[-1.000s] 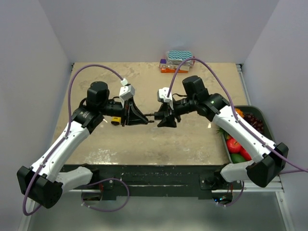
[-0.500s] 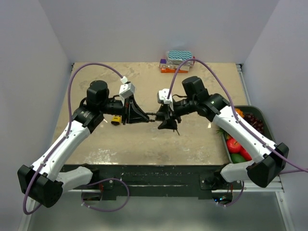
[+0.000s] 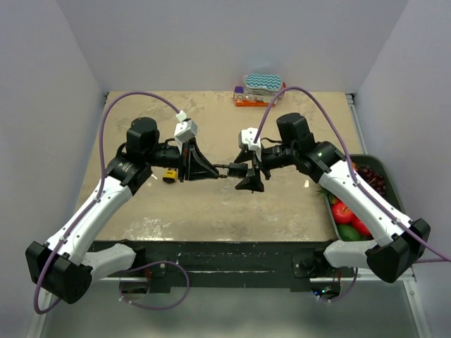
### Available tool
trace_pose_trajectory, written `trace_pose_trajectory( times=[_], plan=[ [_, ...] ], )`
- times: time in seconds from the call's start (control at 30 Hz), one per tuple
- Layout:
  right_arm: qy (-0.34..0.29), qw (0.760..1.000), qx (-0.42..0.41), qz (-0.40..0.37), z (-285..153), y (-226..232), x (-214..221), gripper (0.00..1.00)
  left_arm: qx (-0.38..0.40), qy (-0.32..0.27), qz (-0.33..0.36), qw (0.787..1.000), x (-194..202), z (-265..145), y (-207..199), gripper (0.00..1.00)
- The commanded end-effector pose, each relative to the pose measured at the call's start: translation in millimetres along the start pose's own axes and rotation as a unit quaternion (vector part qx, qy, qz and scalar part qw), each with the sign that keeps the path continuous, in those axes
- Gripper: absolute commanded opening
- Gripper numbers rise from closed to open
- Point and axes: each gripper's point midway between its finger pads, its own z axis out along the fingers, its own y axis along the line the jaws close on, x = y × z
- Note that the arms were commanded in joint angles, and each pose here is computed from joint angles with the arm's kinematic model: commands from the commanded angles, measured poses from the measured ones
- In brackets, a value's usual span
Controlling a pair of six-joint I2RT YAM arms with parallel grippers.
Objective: Lock with the key
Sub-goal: Lock the lock.
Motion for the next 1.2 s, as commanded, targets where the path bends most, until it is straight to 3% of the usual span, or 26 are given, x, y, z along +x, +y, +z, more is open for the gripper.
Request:
trace_pose_trajectory(
  times=[0.0, 0.27, 0.37, 0.4, 0.5, 0.53, 0.6, 1.0, 1.17],
  plan=[
    [-0.024, 1.000, -0.006, -0.003, -3.2, 4.9, -9.0, 0.84, 0.017, -0.043, 0.071, 0.996, -41.8, -5.7, -19.0, 0.00],
    [-0.028, 0.999, -0.012, 0.010, 1.4, 5.3, -6.3, 0.79, 0.025, -0.066, 0.060, 0.996, -56.3, -5.9, -23.2, 0.00],
    [-0.042, 0.999, -0.007, 0.015, 1.6, 2.6, -14.8, 0.64, 0.025, -0.066, 0.056, 0.996, -54.3, -5.5, -22.3, 0.00],
    [-0.048, 0.999, -0.004, 0.010, 1.7, -0.1, -18.5, 0.53, 0.024, -0.065, 0.056, 0.996, -53.4, -5.3, -21.5, 0.00],
    [-0.066, 0.998, -0.005, 0.011, 2.3, -1.4, -29.2, 0.36, 0.023, -0.064, 0.045, 0.997, -49.9, -4.6, -19.7, 0.00],
    [-0.070, 0.997, -0.009, 0.011, 2.4, -0.4, -30.9, 0.20, 0.025, -0.069, 0.049, 0.996, -51.9, -3.9, -20.0, 0.00],
    [-0.074, 0.997, -0.015, 0.012, 2.7, 1.0, -33.2, 0.02, 0.024, -0.072, 0.045, 0.996, -52.2, -3.6, -19.2, 0.00],
    [-0.096, 0.994, -0.045, 0.040, 0.1, 11.6, -50.6, 0.00, 0.038, -0.008, 0.083, 0.996, -8.9, 13.8, -23.2, 0.00],
    [-0.096, 0.990, -0.089, 0.059, 0.8, 25.0, -52.0, 0.00, 0.033, -0.007, 0.104, 0.994, -8.4, 15.3, -19.3, 0.00]
  ],
)
